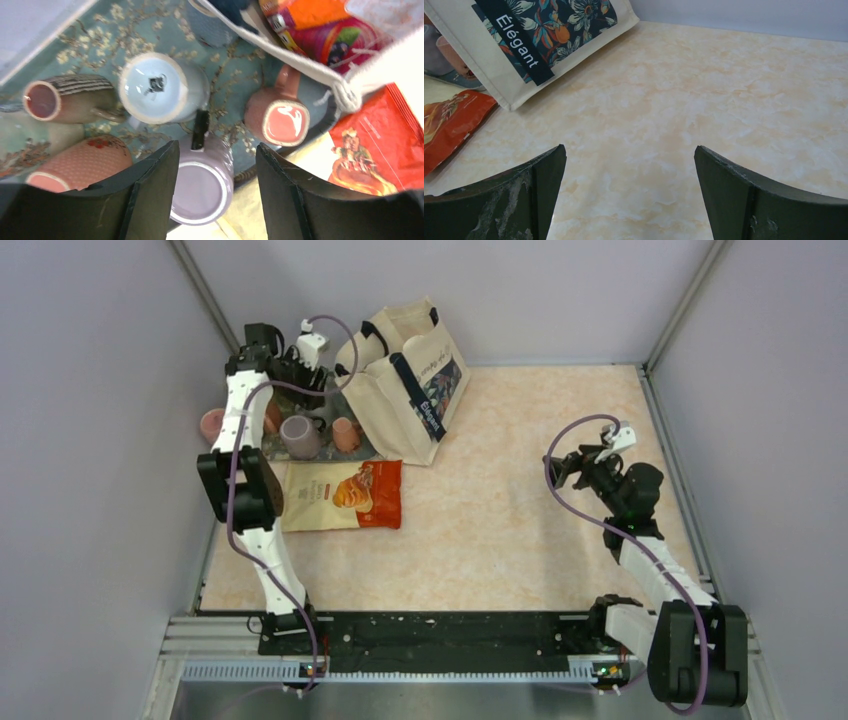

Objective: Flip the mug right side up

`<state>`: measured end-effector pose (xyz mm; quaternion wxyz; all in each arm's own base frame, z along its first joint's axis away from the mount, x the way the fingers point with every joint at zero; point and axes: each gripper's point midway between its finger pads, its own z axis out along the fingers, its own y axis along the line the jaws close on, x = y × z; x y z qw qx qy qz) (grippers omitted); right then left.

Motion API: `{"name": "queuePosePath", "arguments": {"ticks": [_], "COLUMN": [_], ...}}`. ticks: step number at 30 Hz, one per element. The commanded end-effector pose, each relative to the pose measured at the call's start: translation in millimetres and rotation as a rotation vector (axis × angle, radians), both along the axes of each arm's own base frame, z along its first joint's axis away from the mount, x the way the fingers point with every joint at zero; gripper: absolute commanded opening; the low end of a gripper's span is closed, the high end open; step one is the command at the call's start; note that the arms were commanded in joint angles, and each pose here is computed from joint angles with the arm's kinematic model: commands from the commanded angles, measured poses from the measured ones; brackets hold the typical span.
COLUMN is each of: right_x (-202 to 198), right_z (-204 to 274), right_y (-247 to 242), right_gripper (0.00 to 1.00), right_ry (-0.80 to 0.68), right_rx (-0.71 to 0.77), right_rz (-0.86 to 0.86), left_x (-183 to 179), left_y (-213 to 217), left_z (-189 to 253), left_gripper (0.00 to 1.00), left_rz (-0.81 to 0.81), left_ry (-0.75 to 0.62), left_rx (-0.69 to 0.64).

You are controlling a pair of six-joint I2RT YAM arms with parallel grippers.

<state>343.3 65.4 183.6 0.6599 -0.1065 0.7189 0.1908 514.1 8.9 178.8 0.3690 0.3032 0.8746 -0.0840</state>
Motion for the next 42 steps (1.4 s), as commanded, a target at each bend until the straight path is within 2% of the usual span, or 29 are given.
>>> {"name": "queuePosePath", "arguments": {"ticks": [1, 6, 21, 30, 34, 42], "right_x": [0.8, 0.8, 0.2, -0.3, -0.6, -0.4], "right_z": [7.4, 6.9, 5.7, 5.5, 5.3, 4.9], "right_y": [5.9, 5.5, 4.6, 4.5, 4.5, 4.1], "right_gripper": [0.99, 0.99, 0.99, 0.99, 0.99, 0.99], "right_ry": [-0.037, -0.034, -0.029, -0.03, -0.027, -0.027], "right_rx": [-0.018, -0.019, -0.022, -0.024, -0.023, -0.025], "right_rz": [0.032, 0.03, 0.026, 0.025, 0.024, 0.023], "left_x": [23.4, 27.6, 5.0, -8.1, -14.1, -41.2], "left_y": [13.3, 21.0, 28.5, 46.0, 51.4, 44.4], "left_z": [15.2, -8.1, -60.1, -70.2, -68.5, -58.7], "left_gripper": [0.59, 0.57, 0.47, 0.47, 0.44, 0.43], "left_rz": [0.083, 0.116, 0.079, 0.071, 0.057, -0.103], "left_ry": [-0.048, 0.005, 0.138, 0.164, 0.174, 0.245], "left_rx": [-0.008, 0.011, 0.067, 0.144, 0.146, 0.115]}}
